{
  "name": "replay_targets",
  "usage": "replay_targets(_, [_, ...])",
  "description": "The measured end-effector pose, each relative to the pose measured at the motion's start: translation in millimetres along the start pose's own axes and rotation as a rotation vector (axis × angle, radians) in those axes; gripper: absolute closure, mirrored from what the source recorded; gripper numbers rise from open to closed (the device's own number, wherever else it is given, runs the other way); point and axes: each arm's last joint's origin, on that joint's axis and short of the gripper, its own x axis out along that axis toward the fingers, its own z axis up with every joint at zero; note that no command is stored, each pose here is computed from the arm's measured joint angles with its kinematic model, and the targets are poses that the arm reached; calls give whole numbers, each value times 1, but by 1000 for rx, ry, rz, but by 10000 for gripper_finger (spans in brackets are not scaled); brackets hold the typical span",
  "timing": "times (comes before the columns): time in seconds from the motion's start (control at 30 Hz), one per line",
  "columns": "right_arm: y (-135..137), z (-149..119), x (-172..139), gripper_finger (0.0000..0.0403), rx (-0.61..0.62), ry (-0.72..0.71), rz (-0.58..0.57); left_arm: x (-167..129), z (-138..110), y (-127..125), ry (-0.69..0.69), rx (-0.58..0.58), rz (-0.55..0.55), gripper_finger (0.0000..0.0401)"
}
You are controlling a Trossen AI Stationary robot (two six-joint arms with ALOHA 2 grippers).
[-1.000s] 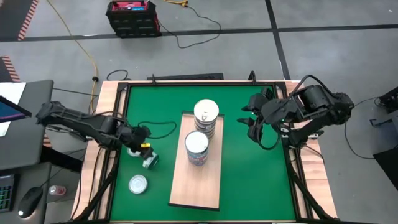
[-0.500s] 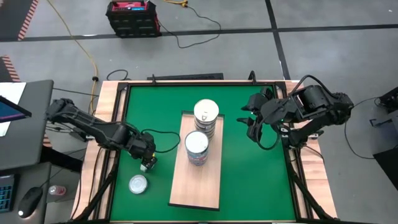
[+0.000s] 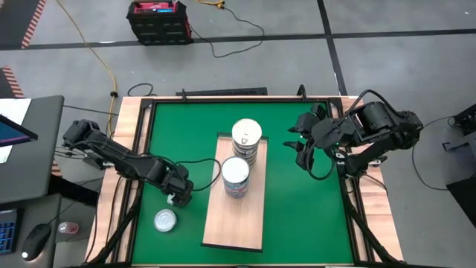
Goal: Stack canned seafood by type on shelf
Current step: Put the green white tuna can on the shelf
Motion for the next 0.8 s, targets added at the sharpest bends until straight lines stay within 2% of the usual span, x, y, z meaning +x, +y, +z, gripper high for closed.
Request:
replay_targets(0.1, [0,0,0,175,-4,0,1,0,-2,-1,-29,57,11,189])
replay_targets(0.3, [2,-1,-1,175,-9,0,8,0,-9,-3,-33,147,13,268])
replay_targets(0.47, [5,-2,-3,175,-18,-4,24,-8,-15,1,-27,178,0,268])
replay_targets(0.6, [6,-2,-3,175,-13,-4,27,-31,-20,19,-116,141,-33,268])
replay_targets(0.67, [6,-2,-3,175,-6,-4,26,-47,-24,26,-182,181,-117,268])
replay_targets(0.8, [5,-2,-3,175,-2,-7,18,-80,-36,30,-241,402,-428,266])
